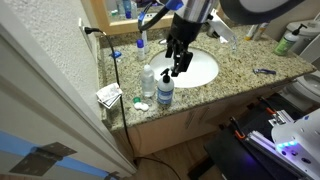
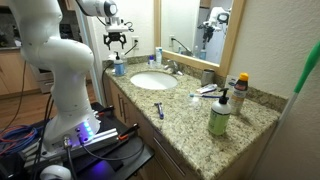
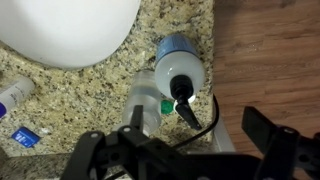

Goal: Pick up the soap bottle and move to forward.

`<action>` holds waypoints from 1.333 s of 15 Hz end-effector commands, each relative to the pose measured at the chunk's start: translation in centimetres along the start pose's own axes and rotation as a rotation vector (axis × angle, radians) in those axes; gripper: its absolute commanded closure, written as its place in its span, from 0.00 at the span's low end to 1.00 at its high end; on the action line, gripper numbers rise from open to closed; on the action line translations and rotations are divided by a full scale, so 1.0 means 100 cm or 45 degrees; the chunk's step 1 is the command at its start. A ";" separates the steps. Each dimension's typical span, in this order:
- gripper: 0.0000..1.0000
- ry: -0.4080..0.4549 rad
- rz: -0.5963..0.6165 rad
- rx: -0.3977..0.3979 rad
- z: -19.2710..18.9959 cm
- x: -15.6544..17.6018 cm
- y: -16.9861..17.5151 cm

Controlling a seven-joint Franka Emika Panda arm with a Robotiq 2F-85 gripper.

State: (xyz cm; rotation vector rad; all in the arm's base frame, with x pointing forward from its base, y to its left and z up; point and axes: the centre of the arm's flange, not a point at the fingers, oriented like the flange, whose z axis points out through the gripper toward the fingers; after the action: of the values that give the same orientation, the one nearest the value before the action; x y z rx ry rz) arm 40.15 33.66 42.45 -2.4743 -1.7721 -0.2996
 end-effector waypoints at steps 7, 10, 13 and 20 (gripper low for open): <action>0.00 0.020 0.016 0.034 0.024 -0.001 0.000; 0.00 0.023 0.021 0.040 0.025 0.000 -0.002; 0.00 0.016 0.028 0.015 0.019 0.002 -0.001; 0.00 0.016 0.035 0.015 0.019 0.002 -0.001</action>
State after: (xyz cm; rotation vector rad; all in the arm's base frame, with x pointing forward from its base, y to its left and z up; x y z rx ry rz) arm 40.33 34.20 40.64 -2.4809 -1.7286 -0.3017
